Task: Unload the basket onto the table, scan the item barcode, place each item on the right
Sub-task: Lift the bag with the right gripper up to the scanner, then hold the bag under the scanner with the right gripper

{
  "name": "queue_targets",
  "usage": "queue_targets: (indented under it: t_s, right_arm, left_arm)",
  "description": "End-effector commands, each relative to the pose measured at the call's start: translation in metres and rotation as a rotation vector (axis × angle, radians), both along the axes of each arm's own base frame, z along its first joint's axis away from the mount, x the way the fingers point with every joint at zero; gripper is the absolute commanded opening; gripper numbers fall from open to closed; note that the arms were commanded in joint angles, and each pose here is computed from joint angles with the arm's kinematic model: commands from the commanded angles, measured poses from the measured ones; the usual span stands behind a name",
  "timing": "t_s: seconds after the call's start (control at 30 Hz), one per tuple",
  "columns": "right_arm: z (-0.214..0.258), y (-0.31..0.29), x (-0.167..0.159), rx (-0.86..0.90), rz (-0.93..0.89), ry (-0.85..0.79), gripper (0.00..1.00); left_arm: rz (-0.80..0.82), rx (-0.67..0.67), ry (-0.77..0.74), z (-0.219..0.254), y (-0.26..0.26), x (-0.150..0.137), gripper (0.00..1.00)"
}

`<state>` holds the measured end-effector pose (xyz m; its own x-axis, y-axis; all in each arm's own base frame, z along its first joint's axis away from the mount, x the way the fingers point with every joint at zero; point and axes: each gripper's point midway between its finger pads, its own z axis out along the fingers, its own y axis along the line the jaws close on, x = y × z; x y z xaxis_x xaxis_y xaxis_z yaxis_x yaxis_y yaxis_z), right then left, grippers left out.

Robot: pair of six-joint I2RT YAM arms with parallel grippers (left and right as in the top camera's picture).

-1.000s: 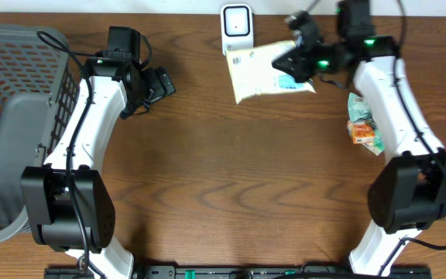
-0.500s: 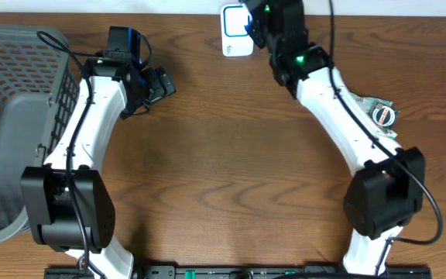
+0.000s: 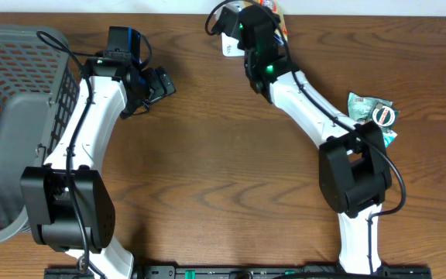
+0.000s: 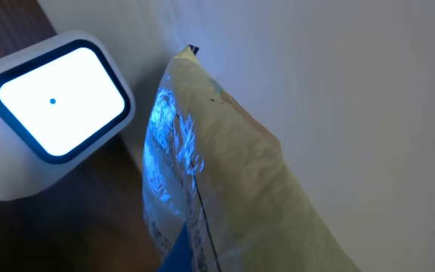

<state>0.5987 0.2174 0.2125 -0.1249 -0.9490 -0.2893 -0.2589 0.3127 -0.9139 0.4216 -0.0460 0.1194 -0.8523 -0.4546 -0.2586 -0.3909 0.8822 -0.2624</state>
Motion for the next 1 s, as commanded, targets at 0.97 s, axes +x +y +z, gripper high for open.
queue_targets:
  t_s: [0.97]
  right_arm:
    - [-0.027,0.012,0.004,-0.379,0.051,0.007,0.01]
  left_arm:
    - [0.0,0.011,0.009,-0.003,0.003,-0.001,0.98]
